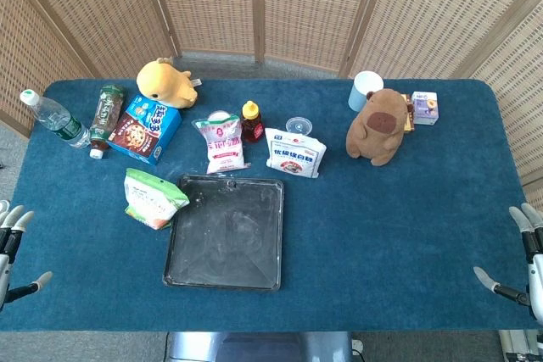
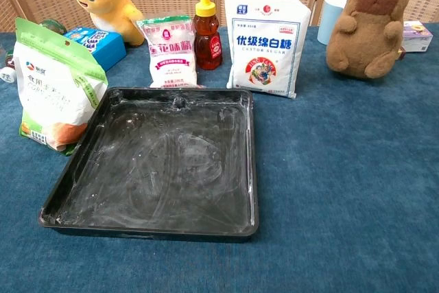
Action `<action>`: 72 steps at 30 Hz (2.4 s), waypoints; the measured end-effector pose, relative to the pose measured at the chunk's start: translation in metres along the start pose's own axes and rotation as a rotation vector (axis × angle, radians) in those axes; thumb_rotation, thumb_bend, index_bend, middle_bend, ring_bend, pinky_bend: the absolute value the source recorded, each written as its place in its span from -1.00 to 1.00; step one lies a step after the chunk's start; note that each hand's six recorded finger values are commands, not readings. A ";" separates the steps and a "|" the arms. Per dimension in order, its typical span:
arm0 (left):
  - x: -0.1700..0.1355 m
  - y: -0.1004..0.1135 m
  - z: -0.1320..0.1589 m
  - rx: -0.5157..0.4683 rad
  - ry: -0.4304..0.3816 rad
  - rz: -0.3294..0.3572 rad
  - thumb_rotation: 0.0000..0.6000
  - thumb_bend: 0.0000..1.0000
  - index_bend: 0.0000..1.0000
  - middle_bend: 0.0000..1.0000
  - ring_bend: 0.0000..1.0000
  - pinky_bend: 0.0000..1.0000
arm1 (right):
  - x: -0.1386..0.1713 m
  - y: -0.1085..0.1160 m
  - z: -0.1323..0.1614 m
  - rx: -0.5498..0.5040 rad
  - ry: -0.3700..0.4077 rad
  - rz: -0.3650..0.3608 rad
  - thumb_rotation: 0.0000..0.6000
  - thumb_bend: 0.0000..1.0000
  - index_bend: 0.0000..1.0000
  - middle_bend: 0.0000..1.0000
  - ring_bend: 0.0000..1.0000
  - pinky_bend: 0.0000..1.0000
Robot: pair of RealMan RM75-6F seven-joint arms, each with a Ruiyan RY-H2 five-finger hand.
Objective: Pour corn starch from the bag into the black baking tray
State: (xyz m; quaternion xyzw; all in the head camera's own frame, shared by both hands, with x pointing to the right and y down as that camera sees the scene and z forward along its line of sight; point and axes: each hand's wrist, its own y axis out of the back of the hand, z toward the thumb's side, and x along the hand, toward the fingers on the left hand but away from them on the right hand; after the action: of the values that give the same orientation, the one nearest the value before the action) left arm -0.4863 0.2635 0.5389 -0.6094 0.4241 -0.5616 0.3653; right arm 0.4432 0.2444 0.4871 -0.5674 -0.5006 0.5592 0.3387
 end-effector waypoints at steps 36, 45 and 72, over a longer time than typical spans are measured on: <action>0.120 -0.069 0.013 -0.356 0.027 -0.164 1.00 -0.74 -1.00 -1.00 -1.00 -0.96 | -0.001 -0.005 -0.005 -0.017 -0.022 0.032 0.66 -0.95 -0.90 -1.00 -1.00 -1.00; 0.133 -0.096 0.035 -0.388 0.002 -0.179 1.00 -0.75 -0.99 -1.00 -1.00 -0.96 | -0.003 -0.004 -0.006 -0.020 -0.025 0.027 0.67 -0.95 -0.90 -1.00 -1.00 -1.00; 0.157 -0.144 0.079 -0.366 -0.041 -0.305 1.00 -0.66 -0.40 -0.41 -0.42 -0.21 | -0.004 -0.001 -0.010 -0.031 -0.034 0.017 0.67 -0.95 -0.90 -1.00 -1.00 -1.00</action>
State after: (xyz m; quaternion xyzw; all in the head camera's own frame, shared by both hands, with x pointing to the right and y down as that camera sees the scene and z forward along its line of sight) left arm -0.3906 0.1693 0.7224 -0.7337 0.4144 -0.5115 0.1682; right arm 0.4536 0.2424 0.4908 -0.5673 -0.5099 0.5639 0.3166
